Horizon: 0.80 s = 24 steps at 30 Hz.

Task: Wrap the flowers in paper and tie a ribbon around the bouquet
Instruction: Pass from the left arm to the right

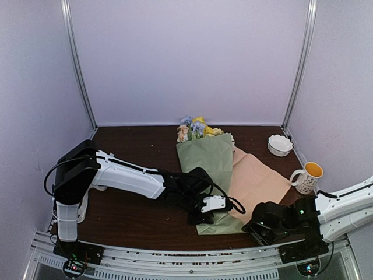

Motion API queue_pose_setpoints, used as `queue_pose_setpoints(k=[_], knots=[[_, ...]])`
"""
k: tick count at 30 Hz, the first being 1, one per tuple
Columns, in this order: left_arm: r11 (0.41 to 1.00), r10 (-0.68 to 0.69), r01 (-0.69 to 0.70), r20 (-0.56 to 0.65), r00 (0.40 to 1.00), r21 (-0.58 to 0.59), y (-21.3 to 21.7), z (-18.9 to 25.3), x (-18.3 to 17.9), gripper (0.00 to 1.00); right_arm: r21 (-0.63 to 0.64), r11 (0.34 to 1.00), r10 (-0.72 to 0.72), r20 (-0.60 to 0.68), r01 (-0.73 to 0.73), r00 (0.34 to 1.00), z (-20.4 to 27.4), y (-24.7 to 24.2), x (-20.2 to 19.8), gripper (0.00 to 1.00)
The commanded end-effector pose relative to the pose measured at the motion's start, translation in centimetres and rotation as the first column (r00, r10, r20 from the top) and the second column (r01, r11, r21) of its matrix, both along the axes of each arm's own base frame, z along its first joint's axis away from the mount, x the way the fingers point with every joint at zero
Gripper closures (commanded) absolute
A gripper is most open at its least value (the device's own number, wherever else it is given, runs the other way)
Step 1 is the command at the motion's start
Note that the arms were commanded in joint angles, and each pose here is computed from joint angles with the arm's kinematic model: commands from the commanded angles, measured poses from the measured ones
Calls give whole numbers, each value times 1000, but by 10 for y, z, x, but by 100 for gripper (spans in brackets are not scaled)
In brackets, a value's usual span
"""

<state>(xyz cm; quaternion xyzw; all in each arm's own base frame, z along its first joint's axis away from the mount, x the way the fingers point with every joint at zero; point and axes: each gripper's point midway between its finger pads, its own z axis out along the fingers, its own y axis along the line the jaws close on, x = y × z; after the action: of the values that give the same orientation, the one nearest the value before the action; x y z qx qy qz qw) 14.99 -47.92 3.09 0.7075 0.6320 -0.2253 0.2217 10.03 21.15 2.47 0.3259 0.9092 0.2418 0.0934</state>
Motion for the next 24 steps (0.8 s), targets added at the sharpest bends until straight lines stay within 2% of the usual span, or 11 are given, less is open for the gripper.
queue_pose_setpoints(k=[1, 6, 8, 10, 15, 19, 23, 24], knots=[[1000, -5, 5, -9, 1000, 25, 7, -13, 2, 72, -53, 996, -66, 48, 69, 997, -6, -20, 10, 59], [1000, -1, 2, -9, 1000, 14, 5, -12, 4, 72, -16, 996, -82, 67, 84, 994, -3, -16, 15, 52], [1000, 4, -4, -14, 1000, 13, 6, -12, 6, 72, -21, 997, -72, 72, 74, 995, 2, -13, 16, 45], [1000, 6, -6, -15, 1000, 11, 5, -11, 7, 72, -36, 997, -61, 58, 64, 996, 5, -10, 15, 33], [1000, 28, -28, -6, 1000, -4, 0, -1, 16, 71, -65, 997, -31, 13, 32, 999, -1, -3, 9, 35], [1000, 25, -25, 3, 1000, -8, -5, 9, 20, 68, -67, 997, -36, 28, 38, 999, -1, -1, 12, 53], [999, 25, -25, 3, 1000, -21, -8, 14, 22, 68, -39, 998, -43, 62, 46, 997, 2, 1, 17, 89], [999, 30, -30, 3, 1000, -29, -10, 16, 25, 68, -34, 998, -43, 67, 45, 997, 3, 1, 18, 93]])
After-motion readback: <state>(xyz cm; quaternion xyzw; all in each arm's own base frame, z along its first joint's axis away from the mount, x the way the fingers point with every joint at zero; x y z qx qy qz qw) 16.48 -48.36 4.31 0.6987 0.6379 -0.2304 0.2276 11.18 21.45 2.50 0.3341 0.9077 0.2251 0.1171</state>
